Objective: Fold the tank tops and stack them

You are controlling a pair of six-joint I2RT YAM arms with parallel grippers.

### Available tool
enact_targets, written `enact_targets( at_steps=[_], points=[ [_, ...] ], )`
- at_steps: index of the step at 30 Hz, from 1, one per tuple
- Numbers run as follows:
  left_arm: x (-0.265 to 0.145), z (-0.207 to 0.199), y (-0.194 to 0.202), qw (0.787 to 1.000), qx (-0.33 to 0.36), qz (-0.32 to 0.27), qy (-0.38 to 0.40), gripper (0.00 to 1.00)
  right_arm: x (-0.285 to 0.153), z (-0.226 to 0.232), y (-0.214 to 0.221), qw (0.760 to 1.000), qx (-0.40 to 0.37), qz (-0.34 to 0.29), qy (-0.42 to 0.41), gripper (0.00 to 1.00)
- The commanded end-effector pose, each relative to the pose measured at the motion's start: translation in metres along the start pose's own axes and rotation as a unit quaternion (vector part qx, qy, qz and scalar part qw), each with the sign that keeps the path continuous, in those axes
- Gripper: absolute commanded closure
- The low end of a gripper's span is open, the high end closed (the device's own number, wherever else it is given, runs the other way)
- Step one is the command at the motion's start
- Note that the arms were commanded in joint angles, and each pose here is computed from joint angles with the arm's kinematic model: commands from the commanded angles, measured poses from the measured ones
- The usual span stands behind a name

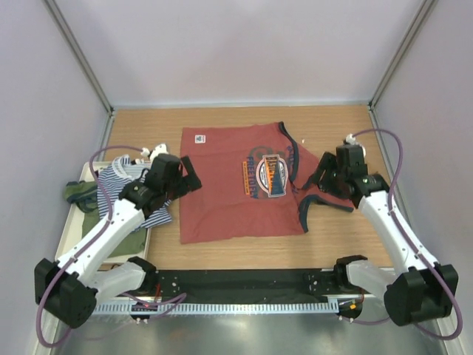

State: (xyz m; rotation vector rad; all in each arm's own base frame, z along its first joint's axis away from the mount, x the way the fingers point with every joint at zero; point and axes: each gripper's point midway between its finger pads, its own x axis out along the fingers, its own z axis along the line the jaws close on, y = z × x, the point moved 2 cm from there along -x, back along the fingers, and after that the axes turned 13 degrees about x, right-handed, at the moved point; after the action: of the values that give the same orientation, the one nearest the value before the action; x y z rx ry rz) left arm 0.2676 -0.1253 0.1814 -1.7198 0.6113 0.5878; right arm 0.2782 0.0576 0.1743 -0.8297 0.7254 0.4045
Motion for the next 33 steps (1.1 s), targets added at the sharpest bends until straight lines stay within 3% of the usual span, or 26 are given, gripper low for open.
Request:
enact_targets(
  at_steps=[1,9,15,24,32,33],
  points=[
    [-0.016,0.000,0.030,0.999,-0.006,0.035,0.039,0.00,0.000,-0.030,0.034,0.999,0.040,0.023,0.026,0.31],
    [0.006,0.027,0.072,0.998,-0.015,0.065,-0.010,0.00,0.031,-0.040,0.052,0.998,0.028,0.046,0.028,0.33],
    [0.037,0.020,0.079,0.996,-0.016,0.090,-0.020,0.00,0.060,-0.042,0.008,0.994,0.017,-0.021,0.109,0.35],
    [0.074,0.017,0.084,0.991,-0.005,0.124,-0.047,0.00,0.092,-0.036,-0.042,0.983,0.108,-0.076,0.130,0.36],
    [0.099,0.049,0.095,0.980,-0.058,0.161,-0.103,0.00,0.142,-0.050,-0.044,0.974,0.159,-0.042,0.155,0.42],
    [0.100,0.051,0.095,0.980,-0.062,0.158,-0.106,0.00,0.149,-0.070,-0.051,0.966,0.182,-0.043,0.178,0.44]
  ],
)
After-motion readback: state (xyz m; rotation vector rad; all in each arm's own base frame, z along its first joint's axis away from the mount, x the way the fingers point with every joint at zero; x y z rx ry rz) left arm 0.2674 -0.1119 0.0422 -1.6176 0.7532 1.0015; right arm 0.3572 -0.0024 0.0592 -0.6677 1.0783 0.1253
